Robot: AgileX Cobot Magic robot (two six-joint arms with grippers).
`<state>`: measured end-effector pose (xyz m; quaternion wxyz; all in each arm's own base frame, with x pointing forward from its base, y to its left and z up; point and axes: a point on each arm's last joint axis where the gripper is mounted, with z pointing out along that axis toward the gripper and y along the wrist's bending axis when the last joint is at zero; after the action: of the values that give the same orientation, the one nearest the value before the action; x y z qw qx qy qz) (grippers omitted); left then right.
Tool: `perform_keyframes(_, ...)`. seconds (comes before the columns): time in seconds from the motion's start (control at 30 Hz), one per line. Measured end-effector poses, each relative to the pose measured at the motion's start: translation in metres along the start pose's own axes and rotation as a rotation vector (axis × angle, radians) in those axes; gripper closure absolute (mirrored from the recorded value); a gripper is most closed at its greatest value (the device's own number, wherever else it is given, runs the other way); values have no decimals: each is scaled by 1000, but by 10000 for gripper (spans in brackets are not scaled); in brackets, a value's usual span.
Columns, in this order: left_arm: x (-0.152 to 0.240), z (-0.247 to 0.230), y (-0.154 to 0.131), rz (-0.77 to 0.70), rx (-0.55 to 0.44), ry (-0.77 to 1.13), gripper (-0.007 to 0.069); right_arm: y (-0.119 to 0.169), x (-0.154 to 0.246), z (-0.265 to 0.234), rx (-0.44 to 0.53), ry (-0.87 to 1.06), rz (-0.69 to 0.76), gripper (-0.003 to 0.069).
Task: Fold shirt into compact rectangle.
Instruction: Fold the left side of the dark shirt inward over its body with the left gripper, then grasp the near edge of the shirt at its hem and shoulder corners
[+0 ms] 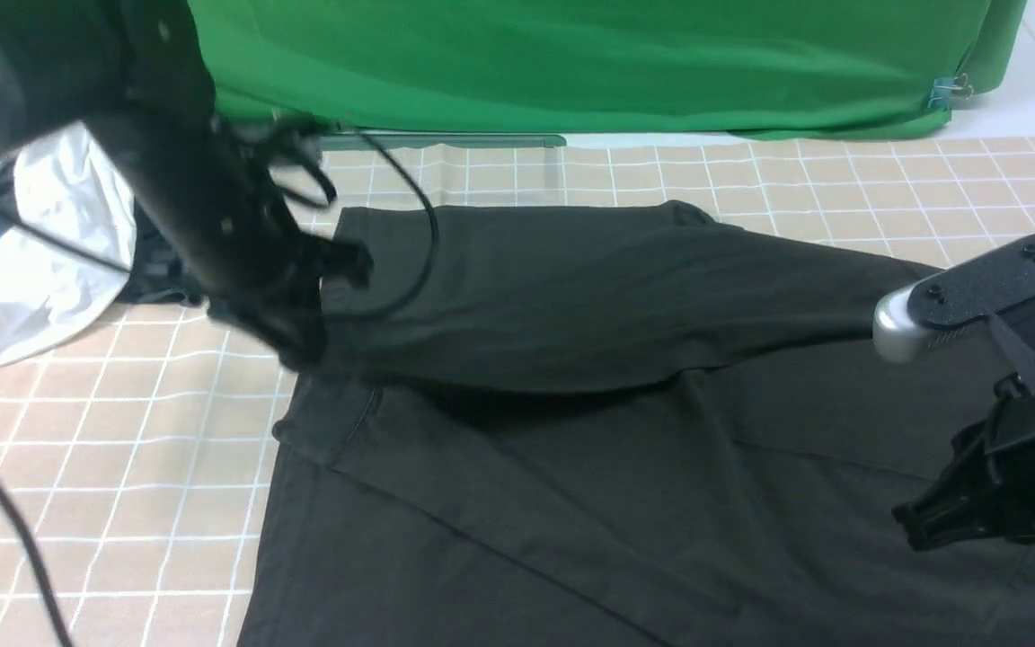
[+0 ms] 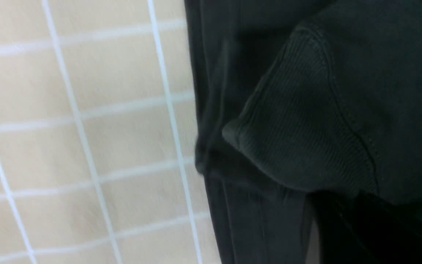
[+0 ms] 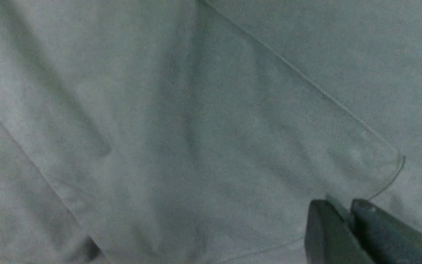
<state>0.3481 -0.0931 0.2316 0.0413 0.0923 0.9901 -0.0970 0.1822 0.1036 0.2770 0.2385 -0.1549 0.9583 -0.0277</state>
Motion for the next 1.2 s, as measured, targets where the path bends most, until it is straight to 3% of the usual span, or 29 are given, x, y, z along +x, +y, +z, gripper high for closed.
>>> perform_keyframes(0.33,34,38,1,-26,-15,139,574,1,-3,0,-12,-32,4,515)
perform_keyframes(0.47,31,39,8,-17,-85,99,557,2,-6,0,-25,-65,13,515)
perform_keyframes(0.63,29,39,10,-12,-107,83,437,-13,-8,3,8,-61,77,515)
perform_keyframes(0.7,30,37,10,14,-109,82,347,-30,-9,6,46,-48,140,517)
perform_keyframes(0.8,33,31,9,23,-111,92,309,-49,-5,9,82,5,184,535)
perform_keyframes(0.97,57,13,0,30,-102,84,382,-67,6,11,65,111,234,590)
perform_keyframes(1.1,117,13,-29,78,-72,93,566,-69,8,11,7,132,264,612)
perform_keyframes(1.2,149,28,-40,122,-53,94,604,-66,6,12,-24,114,265,612)
